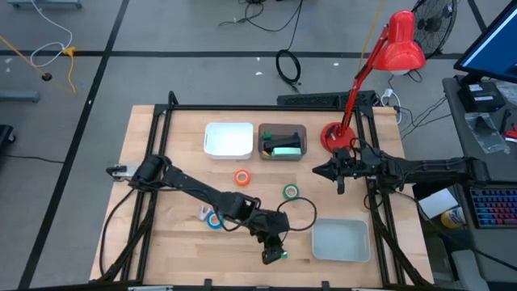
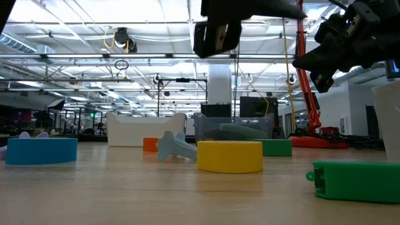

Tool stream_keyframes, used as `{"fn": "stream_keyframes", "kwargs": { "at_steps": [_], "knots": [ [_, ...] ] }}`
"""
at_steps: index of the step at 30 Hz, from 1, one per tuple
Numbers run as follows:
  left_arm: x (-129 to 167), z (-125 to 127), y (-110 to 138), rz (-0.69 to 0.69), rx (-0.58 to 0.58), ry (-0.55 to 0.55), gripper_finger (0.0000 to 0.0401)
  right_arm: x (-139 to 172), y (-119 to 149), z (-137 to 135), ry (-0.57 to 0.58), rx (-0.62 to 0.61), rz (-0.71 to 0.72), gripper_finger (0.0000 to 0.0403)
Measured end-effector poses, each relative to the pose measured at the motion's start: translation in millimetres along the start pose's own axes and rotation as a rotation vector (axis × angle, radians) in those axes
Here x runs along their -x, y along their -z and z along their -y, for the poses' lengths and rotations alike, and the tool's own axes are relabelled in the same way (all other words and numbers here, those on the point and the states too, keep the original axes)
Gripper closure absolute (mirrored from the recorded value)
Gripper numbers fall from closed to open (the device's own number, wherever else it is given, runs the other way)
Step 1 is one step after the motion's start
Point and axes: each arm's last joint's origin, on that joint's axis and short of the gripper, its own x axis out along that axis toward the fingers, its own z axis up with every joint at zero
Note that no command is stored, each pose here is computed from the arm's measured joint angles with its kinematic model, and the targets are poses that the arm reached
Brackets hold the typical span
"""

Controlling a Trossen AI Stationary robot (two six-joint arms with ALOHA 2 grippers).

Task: Pick and place Stapler, Stapler remover, tape
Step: Put the green stapler into the black bin

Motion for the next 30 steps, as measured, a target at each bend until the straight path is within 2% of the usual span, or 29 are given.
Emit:
{"fn": "stream_keyframes", "kwargs": {
  "at_steps": [5,12,17,23,30],
  "knots": [
    [-3,13,7,0.06,-0.026,-0.036,0.0241,0,0,0,0.0,0.015,0.0,0.0399],
    [-7,21,14,0.136,-0.051,-0.114,0.014,0,0,0,0.004,0.025,0.001,0.0399],
    [-8,27,14,0.168,-0.098,-0.088,0.0094,0,0,0,0.007,0.029,0.003,0.0399],
    [-17,28,24,0.141,-0.147,-0.119,0.0068,0,0,1,0.01,0.042,0.003,0.0399],
    [-38,19,30,0.148,-0.148,-0.148,0.0066,-1,1,1,0.017,0.042,-0.007,0.0399]
  ]
}}
